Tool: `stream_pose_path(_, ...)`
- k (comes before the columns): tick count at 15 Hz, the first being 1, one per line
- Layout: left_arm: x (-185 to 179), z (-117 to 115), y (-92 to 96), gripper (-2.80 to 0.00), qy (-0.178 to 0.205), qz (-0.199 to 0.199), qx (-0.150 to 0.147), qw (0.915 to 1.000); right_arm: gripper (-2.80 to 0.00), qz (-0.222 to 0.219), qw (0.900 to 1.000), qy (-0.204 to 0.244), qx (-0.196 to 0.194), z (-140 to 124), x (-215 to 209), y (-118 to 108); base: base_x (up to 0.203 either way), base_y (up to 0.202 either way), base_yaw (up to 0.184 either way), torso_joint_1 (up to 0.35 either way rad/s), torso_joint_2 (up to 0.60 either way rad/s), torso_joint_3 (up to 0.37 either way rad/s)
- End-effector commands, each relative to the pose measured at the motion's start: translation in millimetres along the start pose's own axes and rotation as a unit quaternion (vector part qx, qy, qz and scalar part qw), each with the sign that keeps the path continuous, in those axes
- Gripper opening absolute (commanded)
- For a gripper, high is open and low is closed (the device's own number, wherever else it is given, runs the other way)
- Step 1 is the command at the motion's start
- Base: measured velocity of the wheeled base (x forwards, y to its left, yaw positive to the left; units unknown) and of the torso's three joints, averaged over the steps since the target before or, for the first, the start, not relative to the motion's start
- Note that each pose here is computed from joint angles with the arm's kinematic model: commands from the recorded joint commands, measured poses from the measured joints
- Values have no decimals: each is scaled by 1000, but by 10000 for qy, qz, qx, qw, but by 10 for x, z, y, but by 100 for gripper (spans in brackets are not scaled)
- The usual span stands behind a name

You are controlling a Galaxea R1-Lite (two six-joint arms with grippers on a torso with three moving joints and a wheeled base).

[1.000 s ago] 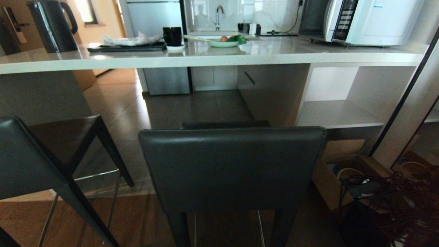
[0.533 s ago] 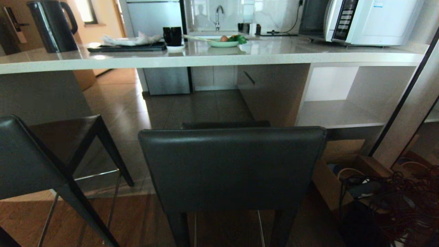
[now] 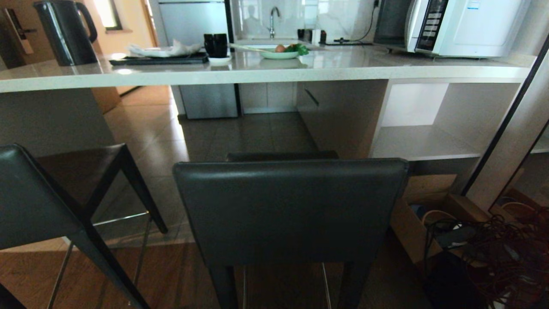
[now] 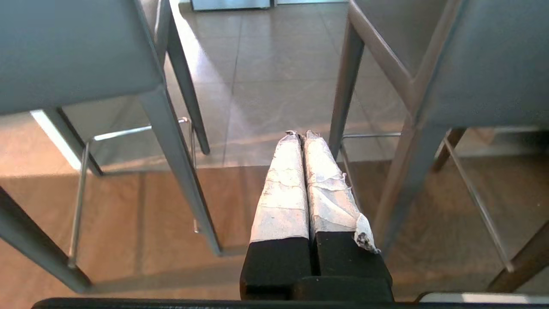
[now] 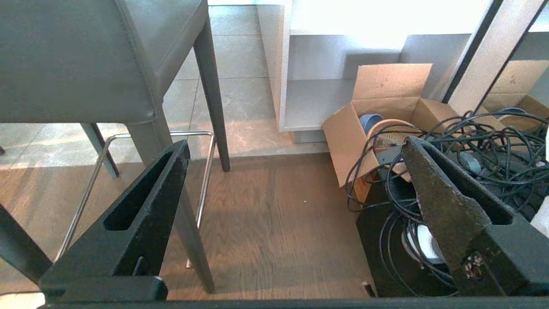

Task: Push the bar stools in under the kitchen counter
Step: Push the gray chair back under the dining table

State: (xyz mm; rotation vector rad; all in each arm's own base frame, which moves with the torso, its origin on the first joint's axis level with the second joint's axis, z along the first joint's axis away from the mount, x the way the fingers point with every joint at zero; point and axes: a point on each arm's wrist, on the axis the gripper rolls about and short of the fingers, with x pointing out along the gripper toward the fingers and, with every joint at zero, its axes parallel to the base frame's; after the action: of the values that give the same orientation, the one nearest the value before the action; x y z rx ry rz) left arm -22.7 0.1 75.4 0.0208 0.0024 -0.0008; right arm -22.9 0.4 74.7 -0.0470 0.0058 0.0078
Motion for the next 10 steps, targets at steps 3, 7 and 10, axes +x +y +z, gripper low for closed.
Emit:
stream_pose_path(3,2,1,-1,-280,10,-27,19,10000,0,26,10000,7,-15,-5,1,1,0,0,0,0,0,0)
stream_pose_path(7,2,1,0,-280,11,-4,-29,10000,0,69,10000,-3,-67,0,0,3,0,0,0,0,0,0)
stream_pose_path(10,2,3,0,-280,3,-4,-27,10000,-280,81,9999,-12,-126,1,0,3,0,0,0,0,0,0)
